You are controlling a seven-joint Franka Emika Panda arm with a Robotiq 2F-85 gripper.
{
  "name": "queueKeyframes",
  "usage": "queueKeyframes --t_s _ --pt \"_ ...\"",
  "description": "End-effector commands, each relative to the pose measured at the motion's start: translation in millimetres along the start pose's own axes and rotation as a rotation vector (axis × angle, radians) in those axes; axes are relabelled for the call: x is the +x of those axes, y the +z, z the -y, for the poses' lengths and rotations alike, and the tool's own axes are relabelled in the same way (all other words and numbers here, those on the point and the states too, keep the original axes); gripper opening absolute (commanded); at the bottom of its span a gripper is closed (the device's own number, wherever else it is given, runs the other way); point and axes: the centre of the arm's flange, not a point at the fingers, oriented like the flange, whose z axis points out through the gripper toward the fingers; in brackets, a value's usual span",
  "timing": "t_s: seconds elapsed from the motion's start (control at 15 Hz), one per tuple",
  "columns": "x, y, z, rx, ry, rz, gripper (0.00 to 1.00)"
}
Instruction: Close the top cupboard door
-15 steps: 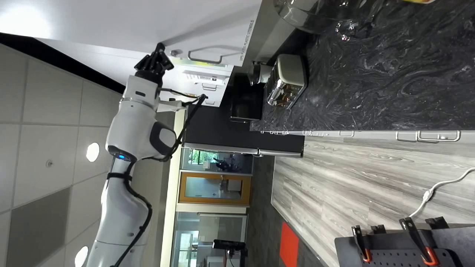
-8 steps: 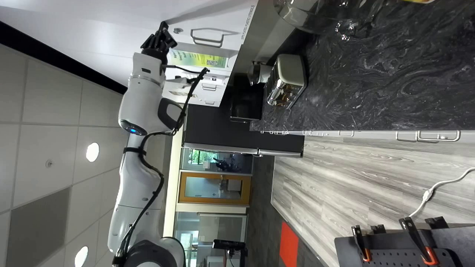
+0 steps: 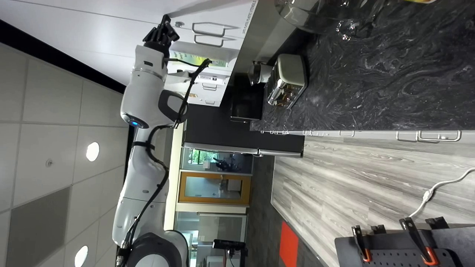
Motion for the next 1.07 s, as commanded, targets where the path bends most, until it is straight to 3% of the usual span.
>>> queueKeyframes --t_s 0.0,0.2,0.47,0.73,1.0 --pt "10.2 -14.8 3.3 -0.036 0.005 0.037 0.00" --pt "17.1 -47.5 -3.5 -0.078 -0.006 0.101 0.00" --pt "28.6 -95.3 -13.1 -0.144 -0.019 0.262 0.00" --pt "22.6 -133.6 -11.2 -0.228 -0.039 0.493 0.00" --pt "-2.6 -139.6 -17.4 -0.368 -0.085 0.713 0.00"
